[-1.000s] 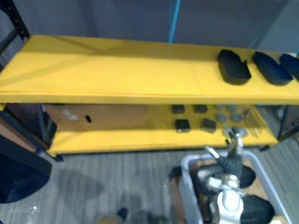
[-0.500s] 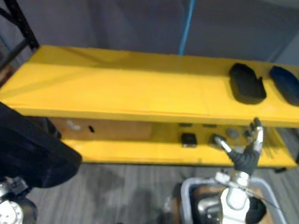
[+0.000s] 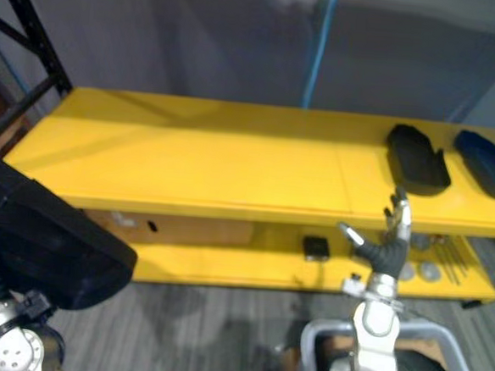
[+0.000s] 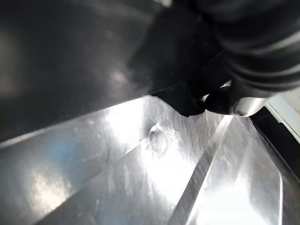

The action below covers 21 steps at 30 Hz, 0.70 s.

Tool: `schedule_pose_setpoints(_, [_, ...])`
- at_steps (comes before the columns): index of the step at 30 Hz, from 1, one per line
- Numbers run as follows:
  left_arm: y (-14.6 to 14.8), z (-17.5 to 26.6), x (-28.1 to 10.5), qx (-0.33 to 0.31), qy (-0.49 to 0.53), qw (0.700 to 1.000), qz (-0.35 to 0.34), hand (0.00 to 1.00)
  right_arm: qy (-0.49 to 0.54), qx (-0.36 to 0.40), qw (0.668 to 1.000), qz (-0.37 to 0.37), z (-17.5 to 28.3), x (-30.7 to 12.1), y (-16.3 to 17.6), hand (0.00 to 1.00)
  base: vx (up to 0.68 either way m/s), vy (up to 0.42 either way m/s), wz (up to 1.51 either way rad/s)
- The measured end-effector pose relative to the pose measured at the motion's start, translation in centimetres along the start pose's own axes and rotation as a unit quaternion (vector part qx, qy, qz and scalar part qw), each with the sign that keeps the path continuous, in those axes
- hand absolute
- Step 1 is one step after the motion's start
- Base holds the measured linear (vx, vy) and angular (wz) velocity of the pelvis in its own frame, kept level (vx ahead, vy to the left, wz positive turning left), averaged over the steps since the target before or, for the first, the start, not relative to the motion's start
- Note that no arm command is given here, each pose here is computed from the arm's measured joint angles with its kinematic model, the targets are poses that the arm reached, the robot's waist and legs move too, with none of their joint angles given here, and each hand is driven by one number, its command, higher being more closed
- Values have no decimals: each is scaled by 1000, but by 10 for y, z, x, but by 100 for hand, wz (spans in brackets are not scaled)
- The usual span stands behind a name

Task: Walk over and take plastic housings, then place them on the shelf

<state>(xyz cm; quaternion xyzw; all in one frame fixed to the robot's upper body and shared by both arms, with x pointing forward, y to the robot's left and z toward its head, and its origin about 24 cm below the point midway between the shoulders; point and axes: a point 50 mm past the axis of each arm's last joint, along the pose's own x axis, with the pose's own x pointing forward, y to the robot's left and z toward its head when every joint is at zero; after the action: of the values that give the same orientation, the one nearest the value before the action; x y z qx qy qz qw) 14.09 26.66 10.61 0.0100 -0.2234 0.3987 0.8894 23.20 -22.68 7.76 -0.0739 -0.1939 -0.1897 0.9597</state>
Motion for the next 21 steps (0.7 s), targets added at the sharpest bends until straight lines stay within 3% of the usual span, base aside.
schedule_pose_setpoints(5, [-40,-8,9,-56,3,995,-86,100,0,-70,994,-88,2,-11,-52,0,24,48,114])
schedule_pose_setpoints(12, [-25,-11,8,-23,13,996,-84,100,-18,-51,997,-54,5,-6,-30,0,46,73,-19])
schedule_pose_setpoints(17, [-17,-13,7,-8,21,997,-78,100,-5,-53,997,-56,2,-12,-33,0,-14,-17,-18])
schedule_pose_setpoints(21, [-23,-12,7,16,9,993,-119,100,-2,-45,996,-72,1,-13,-39,0,-12,10,5])
